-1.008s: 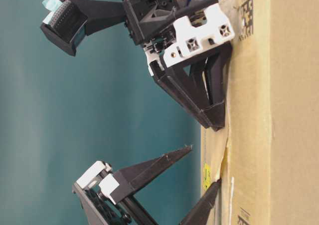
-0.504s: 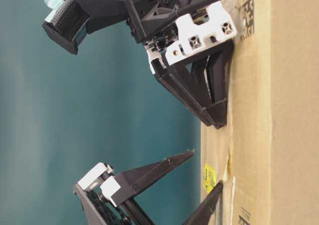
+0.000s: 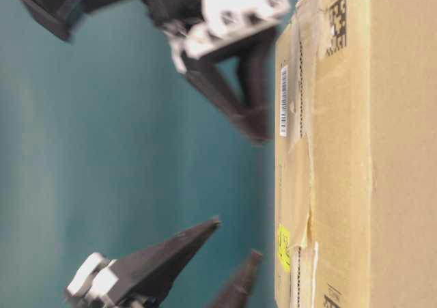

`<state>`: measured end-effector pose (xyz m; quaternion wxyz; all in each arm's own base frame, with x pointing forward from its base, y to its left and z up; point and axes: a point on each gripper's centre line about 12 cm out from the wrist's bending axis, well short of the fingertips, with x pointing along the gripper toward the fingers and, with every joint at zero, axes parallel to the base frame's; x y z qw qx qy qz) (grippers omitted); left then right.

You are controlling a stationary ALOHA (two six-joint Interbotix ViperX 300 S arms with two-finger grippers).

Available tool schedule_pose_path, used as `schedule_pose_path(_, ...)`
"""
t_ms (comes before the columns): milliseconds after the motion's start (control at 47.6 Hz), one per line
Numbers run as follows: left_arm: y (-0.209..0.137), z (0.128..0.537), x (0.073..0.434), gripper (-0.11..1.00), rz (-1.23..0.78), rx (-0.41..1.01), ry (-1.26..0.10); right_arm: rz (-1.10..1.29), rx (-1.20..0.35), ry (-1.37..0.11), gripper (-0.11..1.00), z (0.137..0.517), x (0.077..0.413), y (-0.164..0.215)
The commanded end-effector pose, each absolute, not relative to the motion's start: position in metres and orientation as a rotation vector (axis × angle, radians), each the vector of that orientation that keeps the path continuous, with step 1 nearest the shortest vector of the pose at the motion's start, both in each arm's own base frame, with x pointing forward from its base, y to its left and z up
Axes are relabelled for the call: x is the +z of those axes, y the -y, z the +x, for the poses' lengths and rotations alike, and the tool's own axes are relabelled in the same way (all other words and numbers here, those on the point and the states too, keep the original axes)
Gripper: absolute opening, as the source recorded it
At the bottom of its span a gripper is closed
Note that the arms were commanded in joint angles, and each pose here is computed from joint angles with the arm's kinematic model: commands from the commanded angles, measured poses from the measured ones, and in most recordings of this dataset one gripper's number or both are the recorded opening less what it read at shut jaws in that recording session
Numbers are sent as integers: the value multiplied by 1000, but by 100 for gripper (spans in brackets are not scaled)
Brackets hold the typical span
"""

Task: Apply tape along the seams of the closed cardboard box to seal it securely.
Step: 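Reposition both grippers and press the tape down near the seam center, then slide both grippers toward each other along the seam, smoothing the tape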

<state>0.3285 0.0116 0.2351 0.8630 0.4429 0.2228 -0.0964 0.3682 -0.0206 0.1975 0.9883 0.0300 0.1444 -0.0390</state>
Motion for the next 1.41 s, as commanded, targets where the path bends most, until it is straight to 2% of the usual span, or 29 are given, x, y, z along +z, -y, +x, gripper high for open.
schedule_pose_path(0,-7,326,256,49,812,-121,-341,51,-77,-210,2,365,224,21)
schedule_pose_path(126,-7,324,262,30,581,-58,-275,44,-94,-164,0,366,234,28)
schedule_pose_path(252,-7,329,259,5,347,-21,-266,43,-111,-156,0,373,234,35)
schedule_pose_path(294,-7,331,256,0,298,-16,-270,44,-115,-161,0,377,233,37)
schedule_pose_path(483,-7,345,236,0,198,-2,-276,43,-121,-201,0,394,219,41)
schedule_pose_path(966,-11,376,194,0,153,9,-343,53,-95,-276,0,419,187,31)
schedule_pose_path(1154,-15,374,177,0,149,17,-388,58,-87,-304,0,420,176,28)
schedule_pose_path(1385,-23,352,160,0,139,40,-436,64,-89,-346,0,409,165,26)
